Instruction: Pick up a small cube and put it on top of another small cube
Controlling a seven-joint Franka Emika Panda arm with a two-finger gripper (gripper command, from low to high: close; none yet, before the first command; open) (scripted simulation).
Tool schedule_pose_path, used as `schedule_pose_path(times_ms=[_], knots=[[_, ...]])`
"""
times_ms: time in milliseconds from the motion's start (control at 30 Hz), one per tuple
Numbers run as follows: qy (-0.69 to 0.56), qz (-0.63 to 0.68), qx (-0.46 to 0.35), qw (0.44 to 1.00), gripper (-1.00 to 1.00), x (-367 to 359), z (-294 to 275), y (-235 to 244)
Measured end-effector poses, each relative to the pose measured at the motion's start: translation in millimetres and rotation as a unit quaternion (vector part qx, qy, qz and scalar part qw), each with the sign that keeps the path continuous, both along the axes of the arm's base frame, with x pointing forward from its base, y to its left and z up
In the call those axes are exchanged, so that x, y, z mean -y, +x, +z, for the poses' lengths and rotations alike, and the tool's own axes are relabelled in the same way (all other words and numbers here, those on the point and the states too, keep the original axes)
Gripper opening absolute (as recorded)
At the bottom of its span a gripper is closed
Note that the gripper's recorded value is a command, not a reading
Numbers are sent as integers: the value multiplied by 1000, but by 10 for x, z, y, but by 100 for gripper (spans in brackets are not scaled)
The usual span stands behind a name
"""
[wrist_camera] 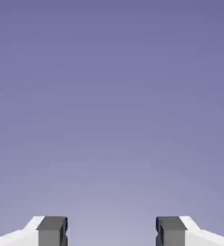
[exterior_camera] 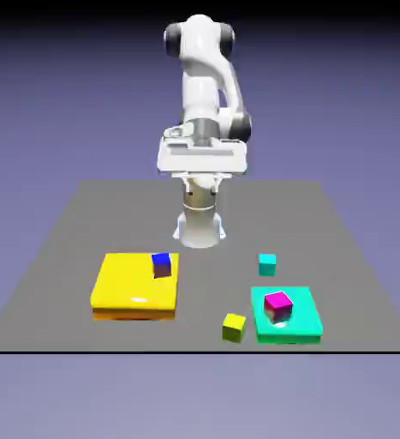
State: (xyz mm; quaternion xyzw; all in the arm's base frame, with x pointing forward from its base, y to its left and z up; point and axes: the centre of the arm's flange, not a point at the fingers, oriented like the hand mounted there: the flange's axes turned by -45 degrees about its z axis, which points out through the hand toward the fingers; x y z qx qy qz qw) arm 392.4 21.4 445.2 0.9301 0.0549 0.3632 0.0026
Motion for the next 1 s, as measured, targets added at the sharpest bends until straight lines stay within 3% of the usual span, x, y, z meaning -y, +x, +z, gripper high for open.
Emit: schedule_pose_path(times_ms=[367,600,867,1000], knots=[[-120,249,-220,936,0,-1465,-1196,-267],[-230,385,-328,831,0,-2150,-1913,-855],[-377,502,-412,660,0,-2576,-2631,-1739],[-389,505,-418,647,0,-2502,-2925,-1783]])
